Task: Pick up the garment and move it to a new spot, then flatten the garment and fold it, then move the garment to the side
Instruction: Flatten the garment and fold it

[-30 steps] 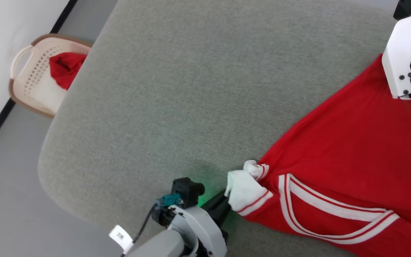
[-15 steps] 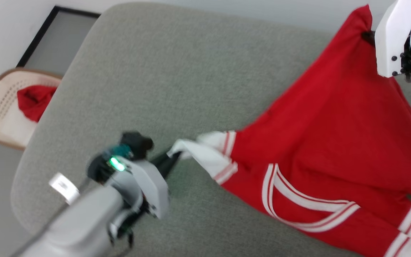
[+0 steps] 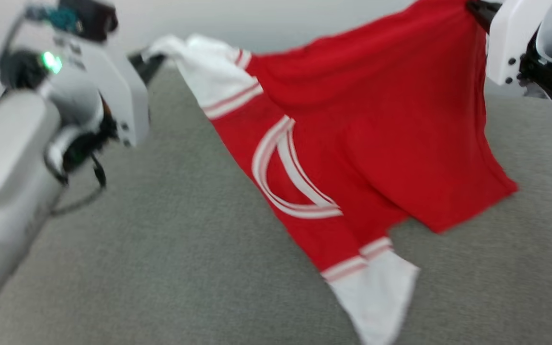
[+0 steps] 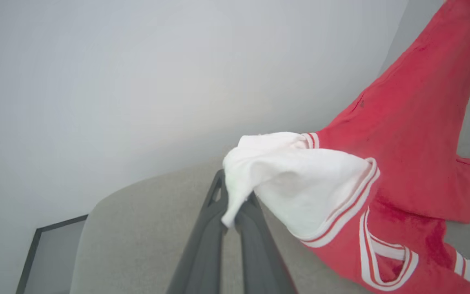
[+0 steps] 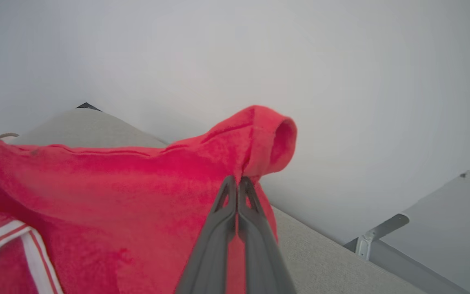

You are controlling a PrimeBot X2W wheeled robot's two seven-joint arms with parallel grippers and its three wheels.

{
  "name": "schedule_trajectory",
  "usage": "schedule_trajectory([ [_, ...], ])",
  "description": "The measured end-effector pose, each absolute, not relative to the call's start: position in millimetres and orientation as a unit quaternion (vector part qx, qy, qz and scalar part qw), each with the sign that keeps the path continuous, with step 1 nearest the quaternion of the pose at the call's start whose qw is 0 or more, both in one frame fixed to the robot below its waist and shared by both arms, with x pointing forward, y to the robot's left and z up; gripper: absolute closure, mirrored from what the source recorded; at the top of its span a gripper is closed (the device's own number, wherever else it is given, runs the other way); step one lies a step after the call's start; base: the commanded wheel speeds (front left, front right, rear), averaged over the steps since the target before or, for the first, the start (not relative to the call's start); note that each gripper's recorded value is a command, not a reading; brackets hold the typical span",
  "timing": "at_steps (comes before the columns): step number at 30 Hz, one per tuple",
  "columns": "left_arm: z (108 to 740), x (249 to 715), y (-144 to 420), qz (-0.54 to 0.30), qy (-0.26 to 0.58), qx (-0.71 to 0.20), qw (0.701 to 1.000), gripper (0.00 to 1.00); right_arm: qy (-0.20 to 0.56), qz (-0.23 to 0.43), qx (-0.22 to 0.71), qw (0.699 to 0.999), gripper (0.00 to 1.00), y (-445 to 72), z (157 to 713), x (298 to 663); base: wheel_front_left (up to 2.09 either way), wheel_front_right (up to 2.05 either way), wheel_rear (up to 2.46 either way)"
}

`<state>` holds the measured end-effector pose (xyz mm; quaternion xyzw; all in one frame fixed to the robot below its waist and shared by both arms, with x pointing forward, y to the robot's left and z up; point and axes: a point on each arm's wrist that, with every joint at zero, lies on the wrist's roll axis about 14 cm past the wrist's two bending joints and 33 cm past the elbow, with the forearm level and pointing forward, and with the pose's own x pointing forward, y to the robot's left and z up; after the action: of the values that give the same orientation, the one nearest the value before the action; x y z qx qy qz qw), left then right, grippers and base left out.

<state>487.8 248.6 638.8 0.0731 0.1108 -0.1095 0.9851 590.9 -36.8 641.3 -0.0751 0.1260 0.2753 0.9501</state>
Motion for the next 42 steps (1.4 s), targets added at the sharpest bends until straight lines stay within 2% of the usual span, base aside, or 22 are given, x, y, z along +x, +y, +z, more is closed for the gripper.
schedule_trajectory([
  [9, 757, 522, 226, -0.11, -0.014, 0.133, 0.985, 1.0, -0.008, 0.228, -0.062, 0.972, 1.0, -68, 719, 581, 0.0, 0.0, 0.0],
  [19, 833, 534, 220, -0.096, -0.098, 0.1, 0.986, 1.0, -0.09, 0.18, -0.032, 0.979, 1.0, -103, 771, 572, 0.0, 0.0, 0.0],
  [29, 861, 554, 220, -0.093, -0.156, 0.1, 0.978, 1.0, -0.106, 0.155, 0.002, 0.982, 1.0, -118, 780, 594, 0.0, 0.0, 0.0],
  [42, 843, 622, 237, -0.077, -0.197, 0.076, 0.974, 1.0, -0.112, 0.149, -0.004, 0.982, 1.0, -117, 748, 658, 0.0, 0.0, 0.0],
])
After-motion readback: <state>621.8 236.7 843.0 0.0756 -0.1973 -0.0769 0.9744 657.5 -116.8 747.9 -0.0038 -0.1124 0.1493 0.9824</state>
